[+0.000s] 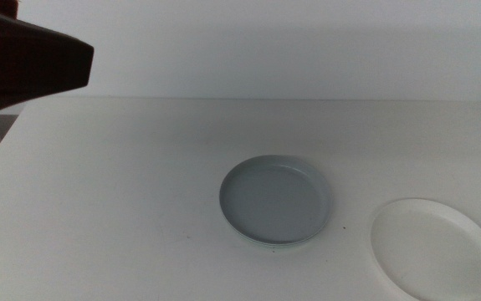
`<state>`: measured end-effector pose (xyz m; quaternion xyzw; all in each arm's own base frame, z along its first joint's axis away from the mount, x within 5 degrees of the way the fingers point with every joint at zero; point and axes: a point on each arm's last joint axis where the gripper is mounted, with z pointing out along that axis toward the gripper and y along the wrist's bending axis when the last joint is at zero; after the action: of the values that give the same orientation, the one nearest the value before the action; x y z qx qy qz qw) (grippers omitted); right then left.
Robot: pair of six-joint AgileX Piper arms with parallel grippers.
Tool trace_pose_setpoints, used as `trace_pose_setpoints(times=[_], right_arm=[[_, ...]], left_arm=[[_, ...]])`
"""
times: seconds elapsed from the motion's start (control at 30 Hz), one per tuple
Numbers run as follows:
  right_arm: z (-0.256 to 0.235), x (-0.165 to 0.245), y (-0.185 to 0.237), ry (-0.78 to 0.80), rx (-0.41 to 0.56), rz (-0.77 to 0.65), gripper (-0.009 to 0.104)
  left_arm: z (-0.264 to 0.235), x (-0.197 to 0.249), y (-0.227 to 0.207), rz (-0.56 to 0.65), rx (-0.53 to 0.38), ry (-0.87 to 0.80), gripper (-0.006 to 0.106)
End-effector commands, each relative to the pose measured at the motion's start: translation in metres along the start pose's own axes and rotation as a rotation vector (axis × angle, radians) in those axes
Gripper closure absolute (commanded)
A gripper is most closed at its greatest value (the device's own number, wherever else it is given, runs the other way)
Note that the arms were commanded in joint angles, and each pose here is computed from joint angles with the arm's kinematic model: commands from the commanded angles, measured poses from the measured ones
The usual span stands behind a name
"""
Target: Stack the three bowls on top of each other.
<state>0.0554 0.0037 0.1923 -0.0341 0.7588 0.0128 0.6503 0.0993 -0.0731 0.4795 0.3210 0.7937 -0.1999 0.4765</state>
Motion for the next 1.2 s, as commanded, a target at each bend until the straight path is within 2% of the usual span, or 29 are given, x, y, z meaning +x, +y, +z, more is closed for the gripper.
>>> trace_pose_setpoints(times=[0.0,0.13,0.2,0.3,0.4,0.47,0.57,0.63,0.7,0.77,0.87,0.93,1.17], right_arm=[[0.000,-0.002,0.000,-0.039,0.006,-0.009,0.003],[-0.001,-0.010,-0.001,-0.118,0.011,-0.023,0.003],[-0.001,-0.011,-0.001,-0.131,0.009,0.020,0.003],[-0.010,-0.048,-0.002,-0.152,0.007,0.063,0.003],[-0.010,-0.091,-0.005,0.070,0.037,0.113,0.003],[-0.007,-0.114,-0.010,0.325,0.089,0.127,0.003],[-0.003,-0.139,-0.015,0.627,0.156,0.114,0.003],[0.002,-0.155,-0.017,0.744,0.185,0.108,0.003],[0.018,-0.167,-0.017,0.771,0.178,0.110,0.003],[0.034,-0.169,-0.013,0.821,0.128,0.108,0.003],[0.062,-0.159,-0.007,0.939,0.069,0.113,0.003],[0.079,-0.150,-0.006,1.015,0.062,0.114,0.003],[0.127,-0.133,-0.002,1.039,0.034,0.153,0.003]], left_arm=[[-0.001,0.000,0.000,-0.010,-0.004,-0.011,0.007],[-0.001,0.000,0.000,-0.010,-0.004,-0.011,0.007],[-0.001,0.000,0.000,-0.010,-0.004,-0.011,0.007],[-0.001,-0.001,0.000,-0.010,-0.004,-0.014,0.007],[-0.001,-0.002,0.000,-0.010,-0.009,-0.025,0.007],[-0.001,-0.002,0.001,-0.010,-0.012,-0.033,0.007],[-0.001,-0.002,0.001,-0.010,-0.012,-0.033,0.007],[-0.001,-0.002,0.001,-0.010,-0.012,-0.033,0.007],[-0.001,-0.002,0.001,-0.010,-0.012,-0.033,0.007],[-0.001,-0.002,0.001,-0.010,-0.012,-0.033,0.007],[-0.001,-0.002,0.001,-0.009,-0.014,-0.032,0.007],[-0.001,-0.002,0.000,-0.011,-0.010,-0.034,0.007],[-0.001,-0.002,0.001,-0.009,-0.014,-0.032,0.007]])
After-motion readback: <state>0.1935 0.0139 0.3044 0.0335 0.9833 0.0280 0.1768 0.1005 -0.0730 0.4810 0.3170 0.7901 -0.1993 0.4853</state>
